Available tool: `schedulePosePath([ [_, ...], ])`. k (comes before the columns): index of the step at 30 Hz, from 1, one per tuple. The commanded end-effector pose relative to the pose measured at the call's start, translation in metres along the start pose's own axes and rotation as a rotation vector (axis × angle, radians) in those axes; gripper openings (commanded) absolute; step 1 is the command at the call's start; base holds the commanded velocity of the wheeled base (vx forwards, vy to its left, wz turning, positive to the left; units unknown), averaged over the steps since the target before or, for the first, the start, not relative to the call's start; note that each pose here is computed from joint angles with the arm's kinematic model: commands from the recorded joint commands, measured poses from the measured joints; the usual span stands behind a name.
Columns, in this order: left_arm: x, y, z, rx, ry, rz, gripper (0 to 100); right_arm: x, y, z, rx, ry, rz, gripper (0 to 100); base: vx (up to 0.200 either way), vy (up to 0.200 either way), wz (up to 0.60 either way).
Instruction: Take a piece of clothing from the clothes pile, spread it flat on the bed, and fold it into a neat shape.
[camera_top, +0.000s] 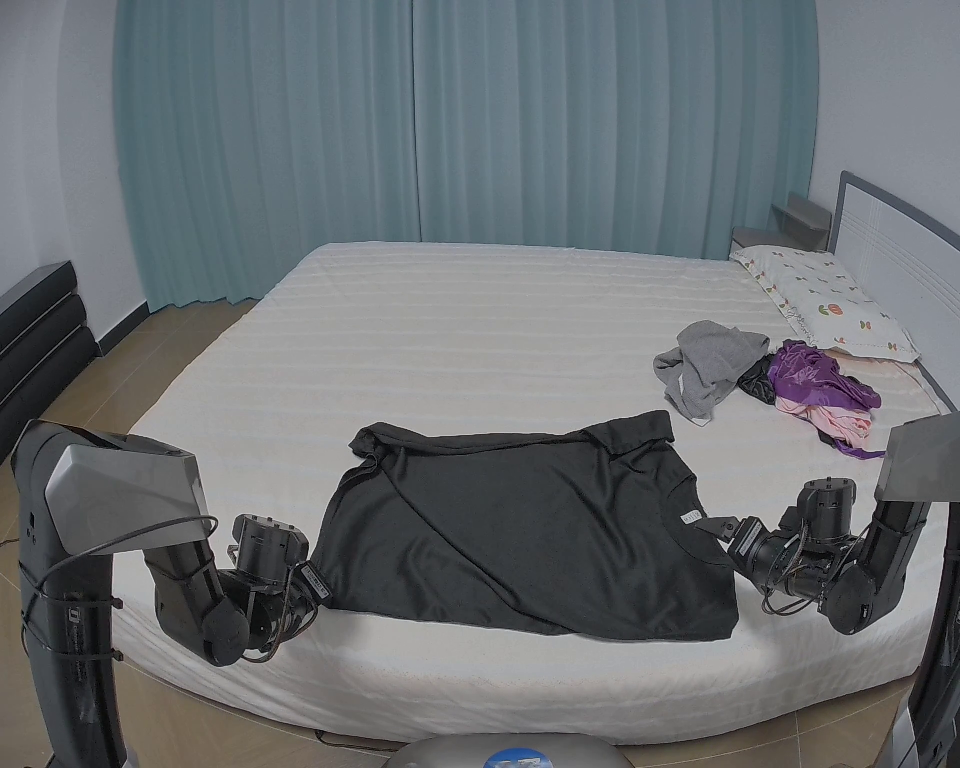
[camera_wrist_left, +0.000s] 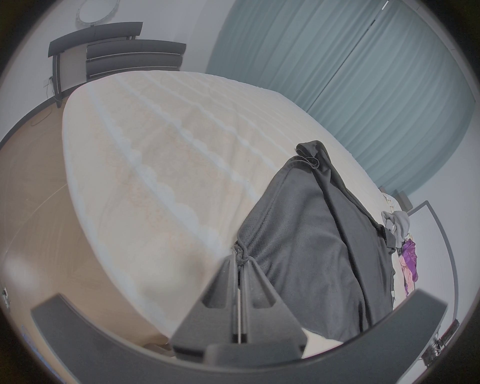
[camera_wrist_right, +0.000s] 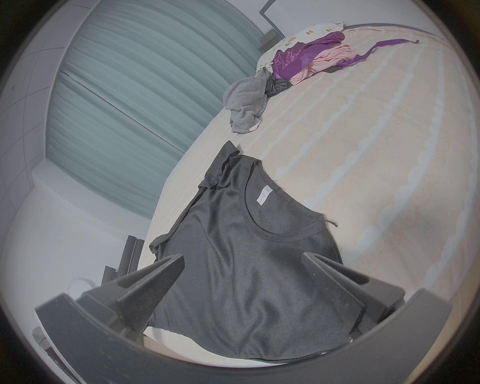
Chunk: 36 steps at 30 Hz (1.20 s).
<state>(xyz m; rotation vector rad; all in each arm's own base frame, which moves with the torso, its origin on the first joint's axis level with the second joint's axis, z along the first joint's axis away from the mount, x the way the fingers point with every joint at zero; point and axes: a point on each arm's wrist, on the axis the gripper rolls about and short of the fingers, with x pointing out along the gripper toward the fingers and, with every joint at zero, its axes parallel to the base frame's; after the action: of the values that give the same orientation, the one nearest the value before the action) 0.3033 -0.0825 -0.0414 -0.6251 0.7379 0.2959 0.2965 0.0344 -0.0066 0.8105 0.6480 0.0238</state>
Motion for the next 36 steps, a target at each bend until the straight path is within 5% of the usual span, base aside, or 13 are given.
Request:
schedulePosePath([
  [1, -0.018, 0.000, 0.005, -0.004, -0.011, -0.014, 0, 0.002, -0.005, -0.003, -0.026, 0.004, -0.032, 100, 0.000, 0.000, 0.00],
  [10, -0.024, 0.003, 0.015, -0.004, -0.038, -0.015, 0, 0.012, -0.020, -0.018, -0.134, 0.043, -0.117, 100, 0.000, 0.000, 0.00],
  [29, -0.024, 0.002, 0.016, -0.005, -0.039, -0.020, 0, 0.016, -0.030, -0.035, -0.205, 0.114, -0.195, 100, 0.000, 0.000, 0.00],
  [30, -0.024, 0.002, 0.016, -0.006, -0.039, -0.020, 0, 0.017, -0.030, -0.035, -0.208, 0.111, -0.194, 0, 0.000, 0.000, 0.00],
  [36, -0.022, 0.002, 0.017, -0.009, -0.043, -0.020, 0, 0.016, -0.025, -0.030, -0.208, 0.086, -0.171, 0, 0.000, 0.000, 0.00],
])
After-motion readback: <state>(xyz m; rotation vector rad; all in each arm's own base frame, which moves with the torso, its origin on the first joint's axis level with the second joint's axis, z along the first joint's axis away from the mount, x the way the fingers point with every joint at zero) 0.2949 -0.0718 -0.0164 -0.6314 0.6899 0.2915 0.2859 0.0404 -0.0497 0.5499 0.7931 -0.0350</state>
